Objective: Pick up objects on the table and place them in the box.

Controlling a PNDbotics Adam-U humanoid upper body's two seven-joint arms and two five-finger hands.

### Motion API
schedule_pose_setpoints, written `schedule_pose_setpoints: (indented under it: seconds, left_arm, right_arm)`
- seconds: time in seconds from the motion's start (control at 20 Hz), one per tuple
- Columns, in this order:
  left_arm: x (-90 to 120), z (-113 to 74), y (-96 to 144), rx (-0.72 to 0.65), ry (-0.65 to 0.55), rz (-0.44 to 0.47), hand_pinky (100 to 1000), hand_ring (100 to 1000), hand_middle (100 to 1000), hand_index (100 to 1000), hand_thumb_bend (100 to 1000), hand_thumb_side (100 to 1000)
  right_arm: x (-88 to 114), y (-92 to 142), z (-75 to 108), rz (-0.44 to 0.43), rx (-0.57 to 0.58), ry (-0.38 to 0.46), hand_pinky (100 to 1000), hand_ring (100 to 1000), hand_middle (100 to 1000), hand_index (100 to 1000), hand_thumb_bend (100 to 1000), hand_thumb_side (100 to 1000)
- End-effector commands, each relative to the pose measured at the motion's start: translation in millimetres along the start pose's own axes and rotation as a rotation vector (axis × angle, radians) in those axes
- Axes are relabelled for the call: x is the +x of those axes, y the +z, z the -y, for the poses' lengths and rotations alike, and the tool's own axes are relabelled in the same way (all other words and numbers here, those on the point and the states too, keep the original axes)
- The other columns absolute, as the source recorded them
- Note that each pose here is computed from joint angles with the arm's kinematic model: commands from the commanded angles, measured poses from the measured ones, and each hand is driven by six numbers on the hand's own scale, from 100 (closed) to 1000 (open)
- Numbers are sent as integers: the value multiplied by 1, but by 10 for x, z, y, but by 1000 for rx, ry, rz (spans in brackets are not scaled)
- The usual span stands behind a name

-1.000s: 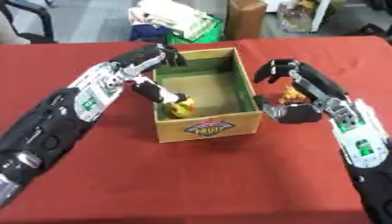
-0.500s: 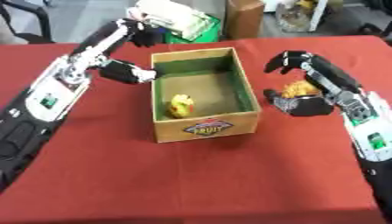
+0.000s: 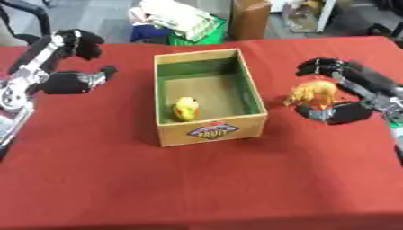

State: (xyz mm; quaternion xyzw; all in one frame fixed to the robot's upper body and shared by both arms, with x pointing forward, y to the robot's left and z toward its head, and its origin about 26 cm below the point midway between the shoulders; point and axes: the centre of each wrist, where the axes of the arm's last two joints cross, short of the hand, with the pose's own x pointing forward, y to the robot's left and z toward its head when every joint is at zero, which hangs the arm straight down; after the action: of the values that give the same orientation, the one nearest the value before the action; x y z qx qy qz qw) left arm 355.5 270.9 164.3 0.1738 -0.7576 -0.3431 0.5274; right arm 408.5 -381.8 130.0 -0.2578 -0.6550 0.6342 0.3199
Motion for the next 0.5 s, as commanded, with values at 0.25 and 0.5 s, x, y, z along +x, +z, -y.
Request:
schedule_pose_setpoints:
  seconds: [0.25,0.5]
  left_arm:
    - [78,-190,179,88,16,19,719,656,570,758,423,238]
    - [20,-117,272,100,62,-5,720,654,565,757,418,237]
  right_arm:
    - [-298,217,-2,-134,20,62,780,861,843,871,408,713]
    - [-346,217,-162,-180,18,51,765,843,828,861,391,694]
